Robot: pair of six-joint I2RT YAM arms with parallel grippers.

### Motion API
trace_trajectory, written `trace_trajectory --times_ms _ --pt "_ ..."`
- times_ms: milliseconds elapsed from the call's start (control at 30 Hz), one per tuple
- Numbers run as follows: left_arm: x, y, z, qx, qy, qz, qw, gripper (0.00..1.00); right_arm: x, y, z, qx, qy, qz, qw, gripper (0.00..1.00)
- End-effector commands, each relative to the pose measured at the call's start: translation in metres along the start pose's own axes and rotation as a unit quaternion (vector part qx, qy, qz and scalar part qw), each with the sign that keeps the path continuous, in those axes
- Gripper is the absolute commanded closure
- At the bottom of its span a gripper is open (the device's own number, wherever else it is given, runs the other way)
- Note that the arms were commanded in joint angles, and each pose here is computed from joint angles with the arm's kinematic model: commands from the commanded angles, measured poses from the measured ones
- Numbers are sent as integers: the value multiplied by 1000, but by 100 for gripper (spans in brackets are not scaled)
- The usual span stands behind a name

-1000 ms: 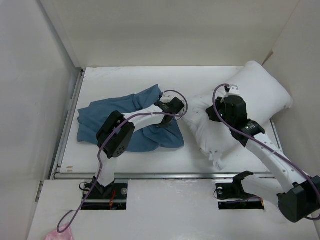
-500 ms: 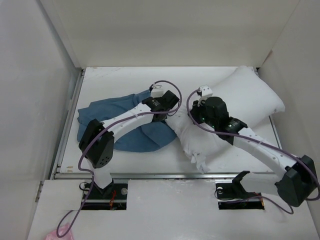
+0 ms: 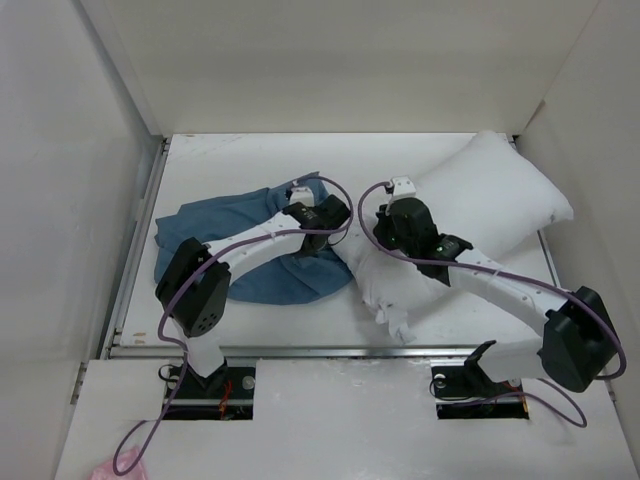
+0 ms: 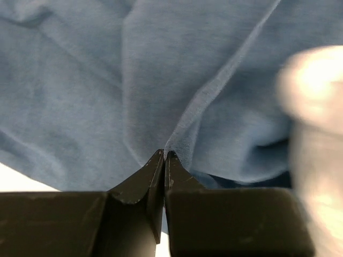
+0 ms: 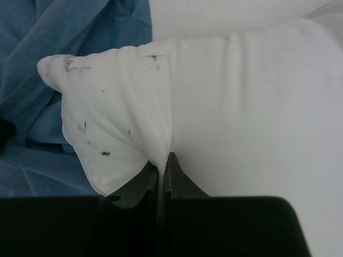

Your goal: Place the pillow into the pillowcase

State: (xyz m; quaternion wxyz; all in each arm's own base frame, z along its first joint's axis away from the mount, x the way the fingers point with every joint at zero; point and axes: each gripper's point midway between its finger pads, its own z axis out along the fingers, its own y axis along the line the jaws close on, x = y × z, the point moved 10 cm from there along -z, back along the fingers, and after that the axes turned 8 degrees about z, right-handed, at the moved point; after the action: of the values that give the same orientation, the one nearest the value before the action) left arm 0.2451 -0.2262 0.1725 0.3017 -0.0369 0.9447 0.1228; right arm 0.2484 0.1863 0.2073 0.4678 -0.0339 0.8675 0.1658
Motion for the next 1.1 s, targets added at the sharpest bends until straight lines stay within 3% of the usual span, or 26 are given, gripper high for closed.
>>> trace_trajectory --times_ms 0,133,267,367,500,633,733,967,1067 --pt "-1 24 -4 -28 -12 -28 999 100 11 -22 -6 98 6 16 995 100" --pt "-10 34 -15 -22 -35 -50 998 100 15 -22 -4 88 23 1 996 100" --pt "-22 36 -29 11 -62 -52 997 100 18 -7 -3 -15 50 -48 997 100" --pt "-35 33 -37 25 -78 -57 995 100 21 2 -5 -39 52 -84 994 100" --pt "-53 31 -59 32 -111 -59 992 100 20 0 -5 -13 54 -101 993 100" --pt "-62 27 -93 89 -152 -34 984 100 28 5 -1 -1 82 -130 988 100" --pt "-63 19 -100 140 -164 -18 976 100 21 16 -5 -2 69 -152 986 100" --pt "-52 13 -86 135 -142 -9 981 100 -59 47 -44 -61 -75 -125 987 100" --pt "-50 13 -84 133 -138 -11 981 100 -57 55 -38 -93 -64 -133 985 100"
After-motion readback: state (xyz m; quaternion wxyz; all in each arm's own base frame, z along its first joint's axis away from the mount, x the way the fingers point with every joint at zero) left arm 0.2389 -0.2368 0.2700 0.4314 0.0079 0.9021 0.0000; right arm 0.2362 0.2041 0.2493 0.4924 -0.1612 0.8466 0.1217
